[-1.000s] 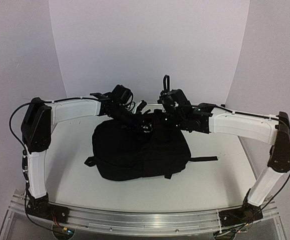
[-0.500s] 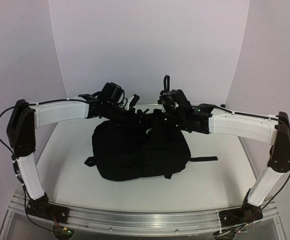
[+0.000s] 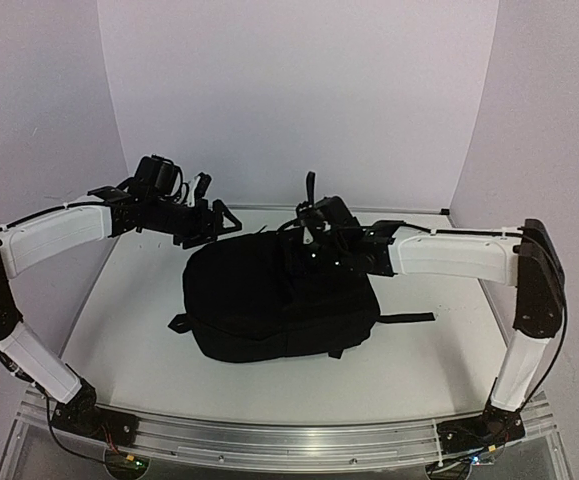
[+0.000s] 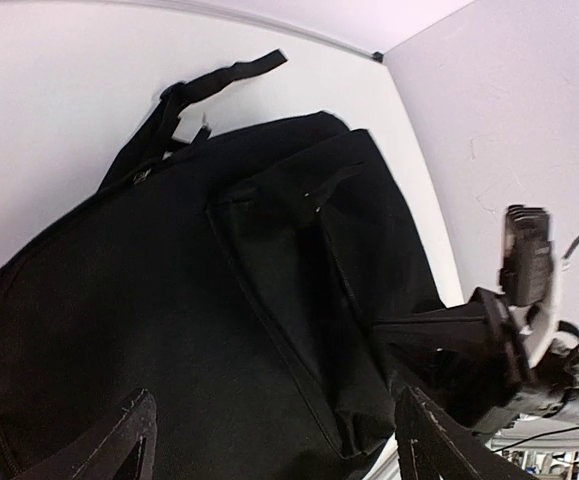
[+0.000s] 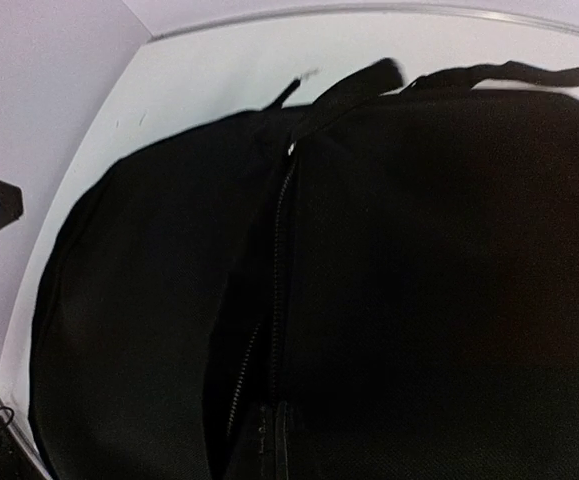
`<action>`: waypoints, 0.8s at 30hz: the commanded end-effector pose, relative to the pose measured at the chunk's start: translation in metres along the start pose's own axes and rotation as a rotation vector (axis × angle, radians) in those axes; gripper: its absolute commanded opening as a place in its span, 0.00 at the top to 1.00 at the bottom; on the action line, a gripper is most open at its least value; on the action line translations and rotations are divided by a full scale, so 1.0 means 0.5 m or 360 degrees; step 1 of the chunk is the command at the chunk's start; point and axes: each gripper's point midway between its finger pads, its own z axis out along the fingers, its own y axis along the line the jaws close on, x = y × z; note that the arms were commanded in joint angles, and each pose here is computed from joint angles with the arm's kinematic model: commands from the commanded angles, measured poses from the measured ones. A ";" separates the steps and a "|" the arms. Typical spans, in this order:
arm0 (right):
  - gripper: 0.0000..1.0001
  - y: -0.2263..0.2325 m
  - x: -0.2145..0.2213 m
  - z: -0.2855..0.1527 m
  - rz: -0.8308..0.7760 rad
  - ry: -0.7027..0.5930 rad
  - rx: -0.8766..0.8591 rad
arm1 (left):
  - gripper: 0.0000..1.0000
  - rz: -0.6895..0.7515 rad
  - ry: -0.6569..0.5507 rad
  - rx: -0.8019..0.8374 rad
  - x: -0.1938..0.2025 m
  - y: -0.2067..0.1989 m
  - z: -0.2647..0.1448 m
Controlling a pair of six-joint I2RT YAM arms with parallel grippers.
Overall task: Pack the student bag
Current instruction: Place the stationery in the student bag, then zip the student bag at the center of the board.
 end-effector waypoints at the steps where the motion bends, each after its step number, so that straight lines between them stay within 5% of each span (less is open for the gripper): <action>1: 1.00 0.056 0.029 0.041 -0.0021 0.0064 -0.0125 | 0.18 -0.0019 -0.0040 0.0091 -0.014 -0.019 -0.003; 5: 1.00 0.053 0.041 0.056 -0.0020 0.0086 -0.0111 | 0.18 -0.0031 -0.0011 0.0106 -0.007 -0.015 0.008; 11: 0.67 0.061 -0.040 -0.028 -0.0029 -0.0093 -0.0102 | 0.18 -0.0034 -0.0012 0.0103 -0.008 -0.009 0.009; 17: 0.59 -0.014 -0.133 -0.079 0.0080 -0.0244 0.0018 | 0.18 -0.0041 -0.0029 0.0105 -0.015 -0.006 0.008; 24: 0.50 -0.069 -0.184 -0.013 0.0185 -0.0190 -0.0073 | 0.17 -0.0085 -0.0037 0.0102 -0.016 0.002 0.016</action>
